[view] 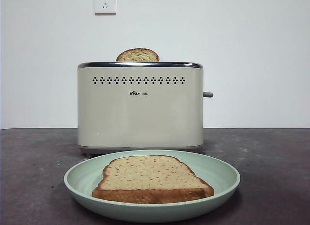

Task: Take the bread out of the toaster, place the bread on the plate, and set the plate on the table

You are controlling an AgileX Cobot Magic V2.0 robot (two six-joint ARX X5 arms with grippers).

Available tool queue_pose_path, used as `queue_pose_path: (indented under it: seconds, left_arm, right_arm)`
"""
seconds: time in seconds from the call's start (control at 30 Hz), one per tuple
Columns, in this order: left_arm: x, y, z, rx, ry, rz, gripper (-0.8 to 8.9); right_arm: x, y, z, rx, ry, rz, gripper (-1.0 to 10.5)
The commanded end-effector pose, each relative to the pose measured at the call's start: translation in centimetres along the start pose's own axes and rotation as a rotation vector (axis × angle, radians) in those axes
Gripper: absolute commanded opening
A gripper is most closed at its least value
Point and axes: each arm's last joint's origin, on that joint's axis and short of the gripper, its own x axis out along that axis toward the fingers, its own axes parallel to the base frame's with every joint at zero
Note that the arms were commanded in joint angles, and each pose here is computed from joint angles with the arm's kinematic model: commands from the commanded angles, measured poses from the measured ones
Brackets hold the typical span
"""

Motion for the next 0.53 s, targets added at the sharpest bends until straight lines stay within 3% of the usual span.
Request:
queue_pose_path:
  seconds: [0.03,0.27,0.53]
  left_arm:
    - [0.2,0.1,-0.7,-0.005,0.015,0.004,0.08]
    - [0.2,0.1,-0.7,-0.005,0.015,0.004,0.08]
    - [0.2,0.1,-0.7,-0.005,0.015,0.004,0.08]
  right_arm:
    - [-0.1,0.0,-1.3,-0.008,-0.009,-0.015,0.0]
    - [-0.1,0.1,-4.5,0.017,0.038,-0.029,0.0]
    - [-0.2,0.1,-5.5,0.041,0.136,-0.030,0.0]
